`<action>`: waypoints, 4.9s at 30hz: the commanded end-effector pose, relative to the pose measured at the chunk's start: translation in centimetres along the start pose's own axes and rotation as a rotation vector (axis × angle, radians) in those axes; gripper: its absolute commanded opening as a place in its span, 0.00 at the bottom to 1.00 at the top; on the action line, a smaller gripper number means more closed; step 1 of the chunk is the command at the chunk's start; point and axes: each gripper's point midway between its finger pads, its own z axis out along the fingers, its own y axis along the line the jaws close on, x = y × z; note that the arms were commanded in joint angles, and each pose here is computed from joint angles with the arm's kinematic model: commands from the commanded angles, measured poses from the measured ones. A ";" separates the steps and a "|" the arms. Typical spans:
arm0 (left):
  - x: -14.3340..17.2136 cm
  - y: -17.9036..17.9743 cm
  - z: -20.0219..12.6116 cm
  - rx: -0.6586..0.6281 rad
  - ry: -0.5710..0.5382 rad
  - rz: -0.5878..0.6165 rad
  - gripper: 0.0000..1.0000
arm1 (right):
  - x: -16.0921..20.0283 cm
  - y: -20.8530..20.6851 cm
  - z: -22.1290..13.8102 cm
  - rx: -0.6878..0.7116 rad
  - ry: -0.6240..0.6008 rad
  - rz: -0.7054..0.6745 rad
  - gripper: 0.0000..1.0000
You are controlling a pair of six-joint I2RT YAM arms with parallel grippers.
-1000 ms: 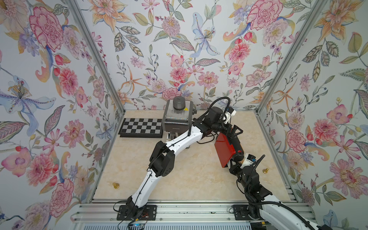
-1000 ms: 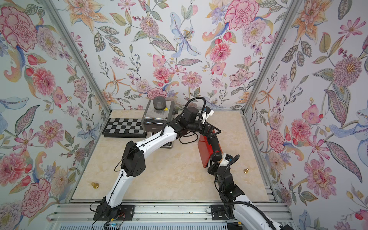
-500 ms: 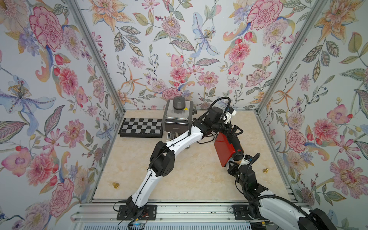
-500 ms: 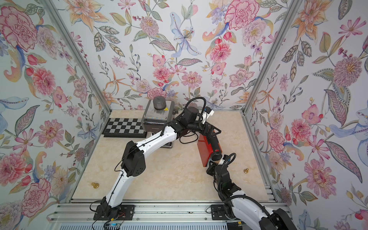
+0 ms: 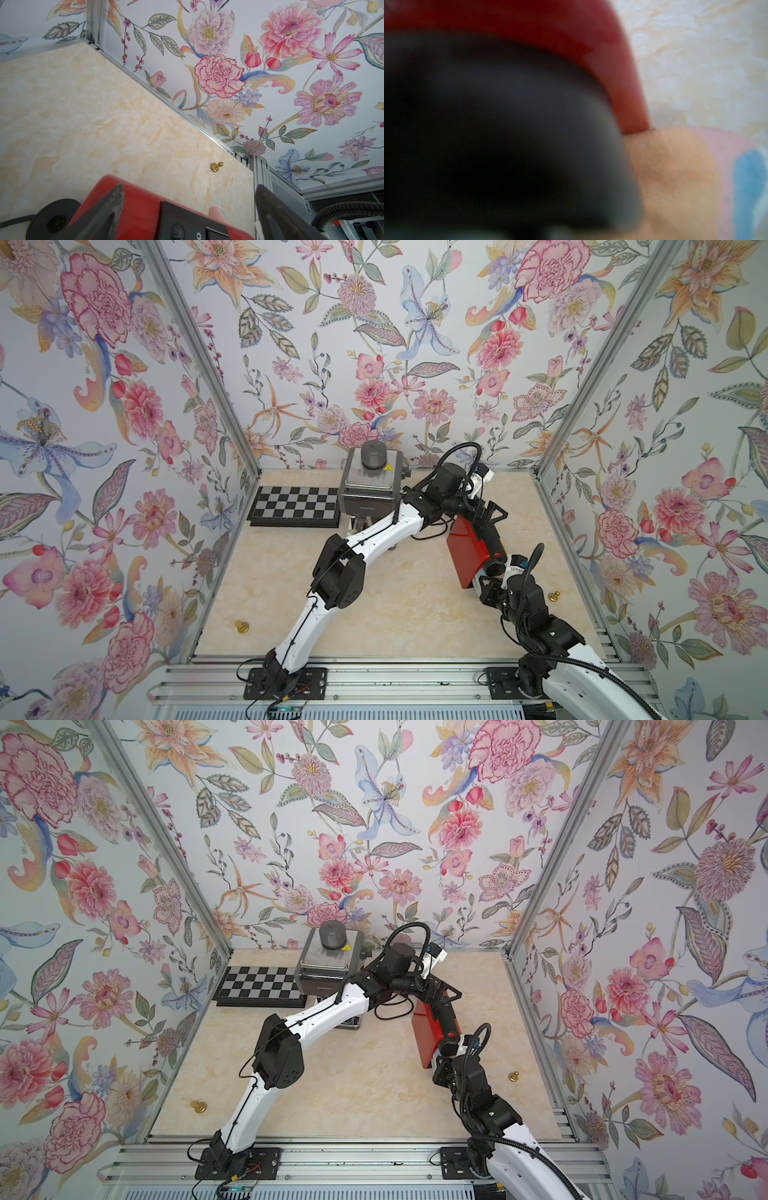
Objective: Wipe the surface of a coffee machine
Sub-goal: Wipe the dirt from the surface of the coffee machine, then adjust the cleaning item, then adjust the coffee machine at the center of the board.
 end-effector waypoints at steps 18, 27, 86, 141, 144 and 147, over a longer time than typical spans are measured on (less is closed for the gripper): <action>3.5 1.7 1.2 -0.029 0.092 -0.068 0.99 | -2.6 6.9 -7.8 -0.194 0.166 -0.103 0.00; 3.5 1.7 0.9 -0.032 0.089 -0.066 0.99 | -5.9 7.9 -10.3 -0.183 0.086 -0.158 0.00; -2.2 -13.9 -16.6 0.551 -0.258 0.073 0.44 | -14.9 19.9 -14.3 -0.917 0.070 -0.242 0.00; -2.3 -7.1 -32.4 -0.202 -0.400 0.205 0.00 | -15.2 7.3 8.7 0.186 0.498 -0.587 0.99; -2.3 -7.1 -32.5 -0.203 -0.398 0.204 0.00 | -14.3 7.6 9.4 0.142 0.524 -0.607 0.94; -2.2 -7.0 -32.5 -0.200 -0.396 0.202 0.00 | -13.4 7.4 10.1 0.134 0.544 -0.618 0.86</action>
